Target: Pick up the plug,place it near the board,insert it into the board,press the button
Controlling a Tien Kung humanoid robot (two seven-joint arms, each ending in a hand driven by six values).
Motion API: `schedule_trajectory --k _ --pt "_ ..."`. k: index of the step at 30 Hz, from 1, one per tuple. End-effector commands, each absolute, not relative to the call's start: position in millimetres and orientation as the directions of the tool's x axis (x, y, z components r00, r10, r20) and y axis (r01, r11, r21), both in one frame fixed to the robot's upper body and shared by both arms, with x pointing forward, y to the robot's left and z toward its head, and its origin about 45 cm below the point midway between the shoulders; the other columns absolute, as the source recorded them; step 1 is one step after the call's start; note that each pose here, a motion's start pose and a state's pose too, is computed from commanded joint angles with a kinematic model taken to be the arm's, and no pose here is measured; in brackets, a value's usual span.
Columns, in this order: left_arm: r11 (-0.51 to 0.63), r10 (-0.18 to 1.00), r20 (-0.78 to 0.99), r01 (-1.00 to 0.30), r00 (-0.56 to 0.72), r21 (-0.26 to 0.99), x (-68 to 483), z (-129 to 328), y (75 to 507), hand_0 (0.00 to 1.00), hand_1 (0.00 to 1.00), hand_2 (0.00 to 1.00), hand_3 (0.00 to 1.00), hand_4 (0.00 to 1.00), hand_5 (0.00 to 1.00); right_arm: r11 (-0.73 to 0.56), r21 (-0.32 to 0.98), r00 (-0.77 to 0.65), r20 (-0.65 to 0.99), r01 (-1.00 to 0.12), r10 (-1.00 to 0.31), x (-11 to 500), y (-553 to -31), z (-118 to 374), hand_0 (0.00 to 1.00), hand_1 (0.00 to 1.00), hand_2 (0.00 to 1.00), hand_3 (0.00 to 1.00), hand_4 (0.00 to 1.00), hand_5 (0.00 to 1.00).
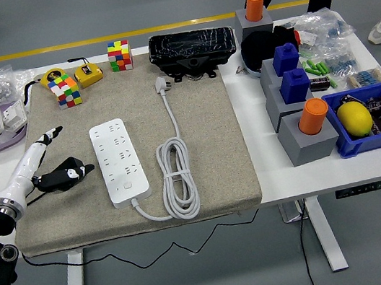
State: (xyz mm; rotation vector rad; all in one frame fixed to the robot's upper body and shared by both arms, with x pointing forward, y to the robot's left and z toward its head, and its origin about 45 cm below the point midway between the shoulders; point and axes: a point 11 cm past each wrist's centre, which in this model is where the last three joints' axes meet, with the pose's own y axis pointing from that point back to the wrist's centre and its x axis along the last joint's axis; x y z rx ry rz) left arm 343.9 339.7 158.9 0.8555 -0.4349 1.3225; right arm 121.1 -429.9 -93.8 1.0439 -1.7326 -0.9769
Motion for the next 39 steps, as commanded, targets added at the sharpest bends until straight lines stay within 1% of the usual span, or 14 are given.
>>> schedule_trajectory --k 15,16,21,22,27,28,33,34,39 --pt "-0.022 0.635 0.731 -0.939 0.252 0.343 345.7 140.2 348.8 0.998 0.995 0.958 0.923 0.998 0.326 0.344 0.907 -0.275 0.276 -0.242 -0.921 120.7 -431.1 -93.5 0.811 0.754 0.733 0.773 0.998 0.998" --pt "-0.024 0.634 0.732 -0.939 0.251 0.343 345.8 139.7 349.1 0.974 0.948 0.893 0.884 0.998 0.313 0.344 0.907 -0.275 0.276 -0.243 -0.921 120.9 -431.1 -93.4 0.811 0.754 0.733 0.772 0.998 0.998" --pt "-0.036 0.619 0.747 -0.941 0.242 0.335 346.3 137.5 350.0 0.974 0.948 0.893 0.884 0.998 0.313 0.344 0.907 -0.276 0.275 -0.243 -0.921 121.0 -431.0 -93.5 0.811 0.754 0.733 0.772 0.998 0.998" --pt "-0.039 0.615 0.751 -0.942 0.241 0.334 346.2 137.0 350.2 0.902 0.899 0.807 0.809 0.998 0.256 0.344 0.907 -0.276 0.275 -0.242 -0.921 120.8 -430.9 -93.6 0.811 0.754 0.733 0.773 0.998 0.998" --pt "-0.047 0.610 0.756 -0.942 0.237 0.334 346.3 133.5 350.8 0.902 0.899 0.807 0.809 0.998 0.256 0.343 0.908 -0.275 0.275 -0.240 -0.921 119.4 -430.5 -94.1 0.811 0.754 0.733 0.773 0.998 0.998" --pt "-0.048 0.608 0.757 -0.941 0.237 0.334 346.2 132.9 350.8 0.837 0.832 0.747 0.765 0.998 0.188 0.343 0.908 -0.275 0.275 -0.239 -0.921 119.0 -430.5 -94.2 0.810 0.754 0.733 0.772 0.998 0.998" --pt "-0.056 0.604 0.764 -0.944 0.227 0.325 347.3 131.0 350.4 0.837 0.832 0.747 0.765 0.998 0.188 0.344 0.908 -0.275 0.277 -0.237 -0.921 118.0 -431.2 -94.2 0.810 0.754 0.733 0.772 0.998 0.998" --pt "-0.057 0.605 0.764 -0.944 0.225 0.324 347.5 130.8 350.4 0.752 0.790 0.730 0.756 0.998 0.143 0.344 0.908 -0.275 0.277 -0.237 -0.921 118.0 -431.3 -94.2 0.811 0.754 0.733 0.772 0.998 0.998" --pt "-0.061 0.602 0.769 -0.947 0.217 0.315 349.0 129.9 350.2 0.752 0.790 0.730 0.756 0.998 0.143 0.345 0.908 -0.275 0.277 -0.237 -0.920 118.2 -431.4 -94.1 0.811 0.754 0.733 0.772 0.998 0.998"
